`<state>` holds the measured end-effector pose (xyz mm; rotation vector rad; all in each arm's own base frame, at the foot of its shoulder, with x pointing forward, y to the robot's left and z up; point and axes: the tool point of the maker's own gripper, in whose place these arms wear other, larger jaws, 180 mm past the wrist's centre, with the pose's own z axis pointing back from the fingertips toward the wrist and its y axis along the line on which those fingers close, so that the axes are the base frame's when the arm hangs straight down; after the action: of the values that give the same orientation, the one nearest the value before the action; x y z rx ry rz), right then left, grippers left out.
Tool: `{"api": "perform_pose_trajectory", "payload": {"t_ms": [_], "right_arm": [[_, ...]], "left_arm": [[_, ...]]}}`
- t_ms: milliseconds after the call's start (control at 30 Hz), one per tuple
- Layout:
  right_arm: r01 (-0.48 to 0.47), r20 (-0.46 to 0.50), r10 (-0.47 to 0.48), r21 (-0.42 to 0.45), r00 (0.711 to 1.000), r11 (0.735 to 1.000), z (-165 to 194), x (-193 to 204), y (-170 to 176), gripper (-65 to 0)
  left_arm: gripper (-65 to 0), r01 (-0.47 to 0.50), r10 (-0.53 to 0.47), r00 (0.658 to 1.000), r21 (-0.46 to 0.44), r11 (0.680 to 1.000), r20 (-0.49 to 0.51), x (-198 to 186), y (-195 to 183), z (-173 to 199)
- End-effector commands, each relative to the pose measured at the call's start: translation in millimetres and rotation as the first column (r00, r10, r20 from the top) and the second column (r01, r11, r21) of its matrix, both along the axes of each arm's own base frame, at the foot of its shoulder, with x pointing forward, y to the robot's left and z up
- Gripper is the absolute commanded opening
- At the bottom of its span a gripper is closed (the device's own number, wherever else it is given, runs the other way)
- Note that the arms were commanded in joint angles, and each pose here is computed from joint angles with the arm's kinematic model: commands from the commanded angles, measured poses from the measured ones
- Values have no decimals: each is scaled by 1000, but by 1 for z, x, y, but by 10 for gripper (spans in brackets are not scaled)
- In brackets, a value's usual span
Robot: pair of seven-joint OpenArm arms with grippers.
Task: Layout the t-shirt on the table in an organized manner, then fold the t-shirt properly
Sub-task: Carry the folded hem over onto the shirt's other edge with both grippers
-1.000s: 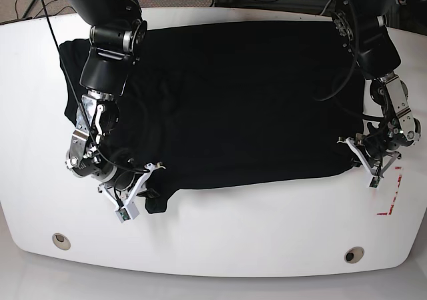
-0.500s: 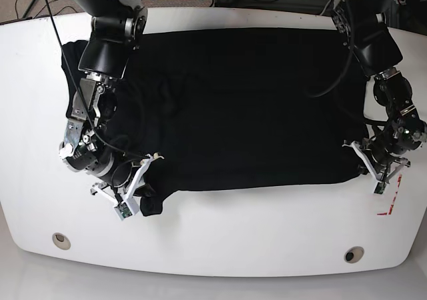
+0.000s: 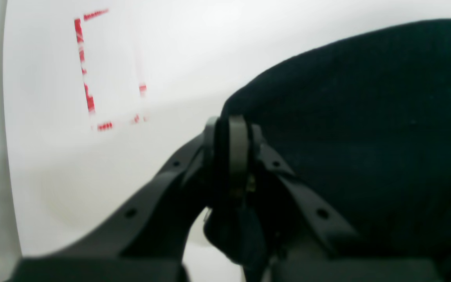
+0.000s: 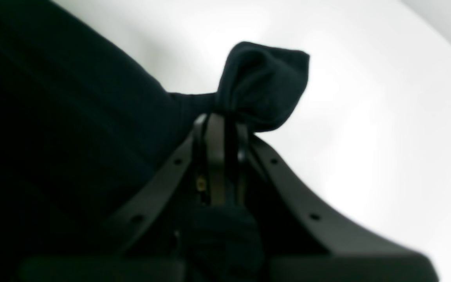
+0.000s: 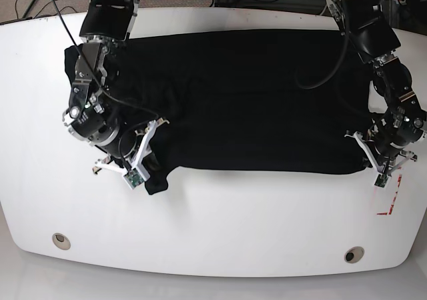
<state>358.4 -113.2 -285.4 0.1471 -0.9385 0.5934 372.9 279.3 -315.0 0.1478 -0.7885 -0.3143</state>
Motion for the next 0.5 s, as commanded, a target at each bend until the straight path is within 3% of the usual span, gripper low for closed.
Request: {"api": "perform_pose_trajectory", "payload": {"t_ms": [0,467], "right_arm": [[-1,53,1,-6,999,1000,14,-5,0,-650],[-11,-55,9,-22,998,1000,-22,-63,2,-650]], "left_arm": [[-632,-8,6,999,34,999,39,1,7,15],[-632,7,-3,999,74,997,-53,-45,8,-16]]}}
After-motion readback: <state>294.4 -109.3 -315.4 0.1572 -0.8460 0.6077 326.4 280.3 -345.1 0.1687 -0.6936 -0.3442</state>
